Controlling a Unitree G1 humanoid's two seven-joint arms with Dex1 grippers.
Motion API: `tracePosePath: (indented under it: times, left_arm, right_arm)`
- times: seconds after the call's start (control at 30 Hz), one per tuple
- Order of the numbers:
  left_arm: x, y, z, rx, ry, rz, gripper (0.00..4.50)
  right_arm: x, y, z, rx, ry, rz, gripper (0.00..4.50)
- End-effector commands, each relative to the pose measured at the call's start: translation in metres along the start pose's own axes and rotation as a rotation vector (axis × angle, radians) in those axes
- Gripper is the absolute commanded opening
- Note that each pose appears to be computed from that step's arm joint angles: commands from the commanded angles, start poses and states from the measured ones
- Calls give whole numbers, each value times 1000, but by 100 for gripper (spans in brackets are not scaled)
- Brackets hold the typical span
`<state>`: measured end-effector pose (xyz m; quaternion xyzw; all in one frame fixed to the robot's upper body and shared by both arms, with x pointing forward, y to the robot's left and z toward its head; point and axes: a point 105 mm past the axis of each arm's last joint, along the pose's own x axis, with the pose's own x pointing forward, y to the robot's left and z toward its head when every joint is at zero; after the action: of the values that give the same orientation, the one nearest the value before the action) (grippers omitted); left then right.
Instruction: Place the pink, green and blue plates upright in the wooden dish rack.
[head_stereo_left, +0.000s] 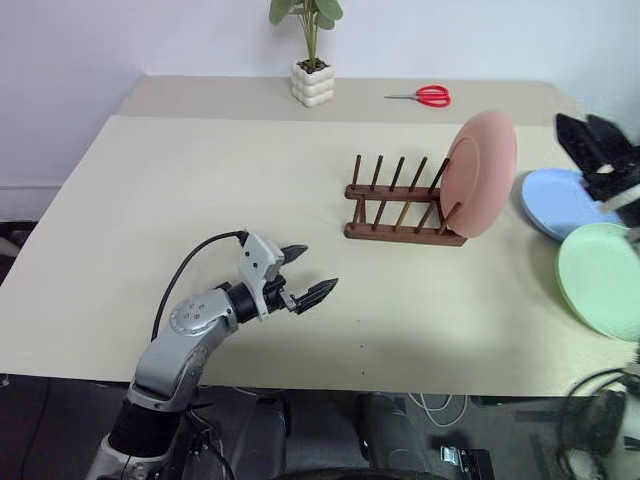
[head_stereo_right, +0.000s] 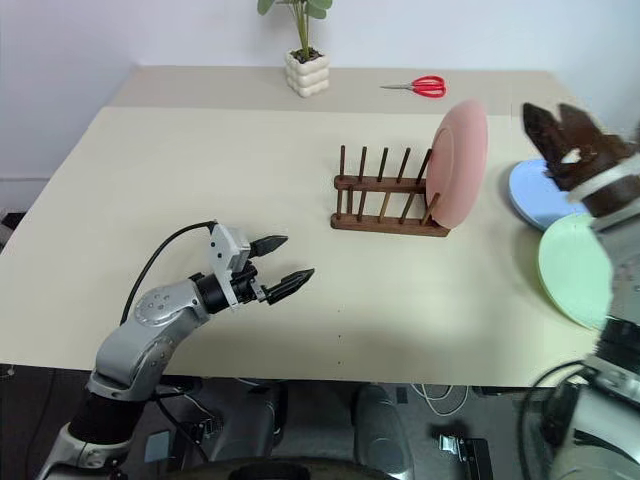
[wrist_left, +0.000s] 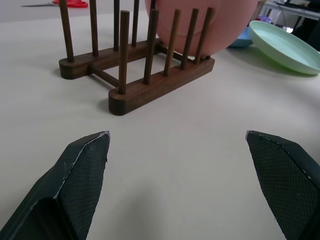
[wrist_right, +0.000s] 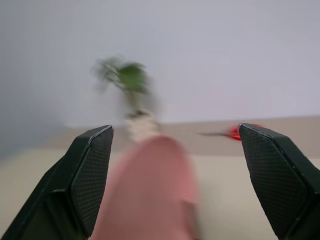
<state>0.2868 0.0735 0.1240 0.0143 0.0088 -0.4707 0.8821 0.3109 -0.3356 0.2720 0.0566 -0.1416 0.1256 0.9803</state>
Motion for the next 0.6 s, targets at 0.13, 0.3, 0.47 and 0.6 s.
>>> tracePosePath:
  times: [0.13,0.3,0.47,0.6]
  left_arm:
    - [19,-13,11,20,-55,-152,450]
    - [30,-36,9,5,-47,-345,450]
    - [34,-44,6,12,-34,-419,450]
    - [36,-47,6,11,-38,-419,450]
  right_arm:
    - [-39,-7,-23,-268,291,-54,404]
    - [-76,-3,-66,-433,589,-90,404]
    - [-91,-8,-92,-439,691,-135,404]
    - [-97,-14,-113,-466,762,-149,404]
